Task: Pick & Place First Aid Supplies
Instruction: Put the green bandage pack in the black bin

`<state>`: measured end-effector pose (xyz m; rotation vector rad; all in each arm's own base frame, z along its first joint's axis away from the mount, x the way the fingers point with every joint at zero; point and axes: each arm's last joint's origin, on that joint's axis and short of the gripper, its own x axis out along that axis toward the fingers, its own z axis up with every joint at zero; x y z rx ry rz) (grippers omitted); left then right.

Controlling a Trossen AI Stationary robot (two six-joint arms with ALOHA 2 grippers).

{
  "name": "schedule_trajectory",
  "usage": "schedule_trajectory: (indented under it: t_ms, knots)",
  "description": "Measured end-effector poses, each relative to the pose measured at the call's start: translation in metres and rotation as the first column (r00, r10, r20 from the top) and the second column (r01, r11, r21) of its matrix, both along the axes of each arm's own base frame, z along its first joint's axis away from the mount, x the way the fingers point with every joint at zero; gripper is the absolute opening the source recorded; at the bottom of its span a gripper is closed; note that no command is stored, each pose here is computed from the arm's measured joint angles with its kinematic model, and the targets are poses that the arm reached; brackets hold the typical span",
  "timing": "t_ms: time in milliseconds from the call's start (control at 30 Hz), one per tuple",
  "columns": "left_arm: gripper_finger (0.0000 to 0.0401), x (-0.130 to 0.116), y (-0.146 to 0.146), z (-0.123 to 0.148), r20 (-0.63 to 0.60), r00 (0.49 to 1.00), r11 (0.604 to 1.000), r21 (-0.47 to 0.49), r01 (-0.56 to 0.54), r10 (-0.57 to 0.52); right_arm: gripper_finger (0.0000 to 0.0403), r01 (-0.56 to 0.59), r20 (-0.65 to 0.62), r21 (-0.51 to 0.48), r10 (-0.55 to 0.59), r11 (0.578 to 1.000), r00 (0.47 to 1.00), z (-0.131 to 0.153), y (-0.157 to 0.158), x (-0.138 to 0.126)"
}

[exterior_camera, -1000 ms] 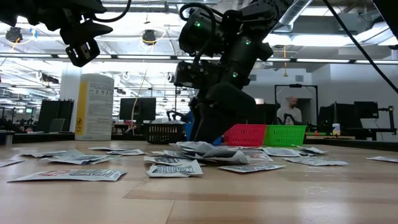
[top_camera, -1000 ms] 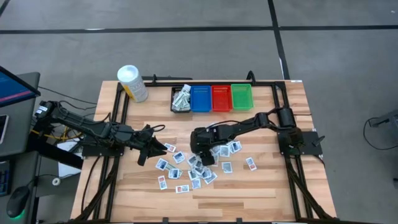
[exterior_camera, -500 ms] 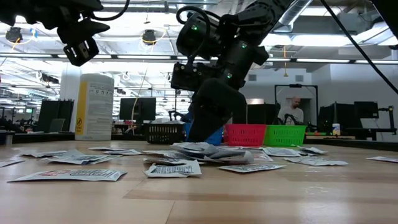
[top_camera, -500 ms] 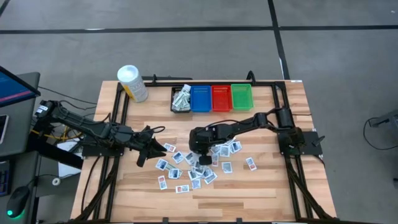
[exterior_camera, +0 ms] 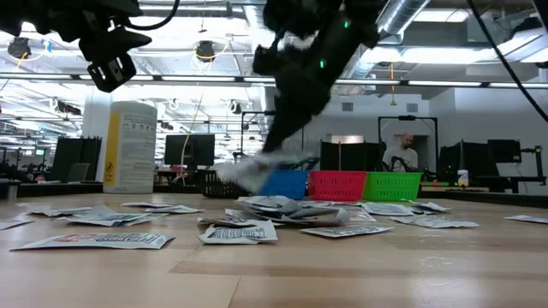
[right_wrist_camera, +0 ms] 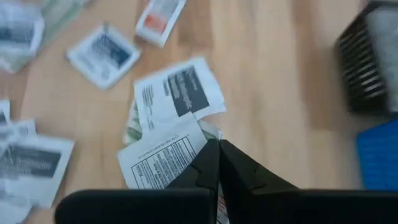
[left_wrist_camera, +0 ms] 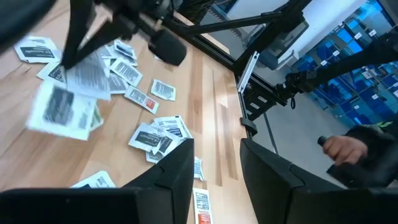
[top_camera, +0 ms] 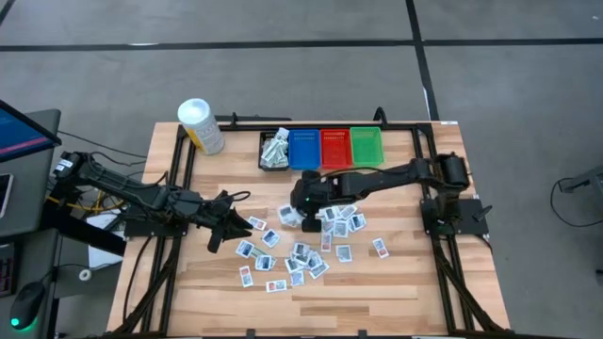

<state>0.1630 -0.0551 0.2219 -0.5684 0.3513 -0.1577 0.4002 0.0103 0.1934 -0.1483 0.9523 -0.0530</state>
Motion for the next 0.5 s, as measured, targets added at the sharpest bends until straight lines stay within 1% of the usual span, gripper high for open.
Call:
schedule_trajectory:
  t_ms: [233, 300, 400, 433, 500]
  knots:
    - [0.0131, 0.003, -0.001, -0.004, -0.026, 1.0, 1.0, 0.009, 0.0, 0.0, 0.0001, 0.003, 0.078, -0.006, -0.003, 1.0, 0.997, 0.031, -0.001, -0.009]
    - [0.0131, 0.004, -0.001, -0.006, -0.035, 0.999, 1.0, 0.012, 0.0, 0.0, 0.0001, 0.002, 0.074, -0.022, 0.0, 1.0, 0.997, 0.031, -0.002, -0.009]
    - [0.0131, 0.006, -0.002, -0.008, -0.047, 0.999, 1.0, 0.012, -0.001, 0.002, 0.0001, 0.031, 0.041, -0.082, -0.028, 0.996, 0.999, 0.028, -0.001, -0.012]
    - [0.0131, 0.006, -0.002, -0.008, -0.046, 0.999, 1.0, 0.01, -0.002, 0.002, 0.0001, 0.031, 0.055, -0.076, -0.027, 0.997, 0.998, 0.028, -0.001, -0.01]
    - [0.0131, 0.006, -0.002, -0.008, -0.046, 0.999, 1.0, 0.009, -0.002, 0.002, 0.0001, -0.015, 0.058, -0.053, 0.018, 0.998, 0.998, 0.029, 0.003, -0.01]
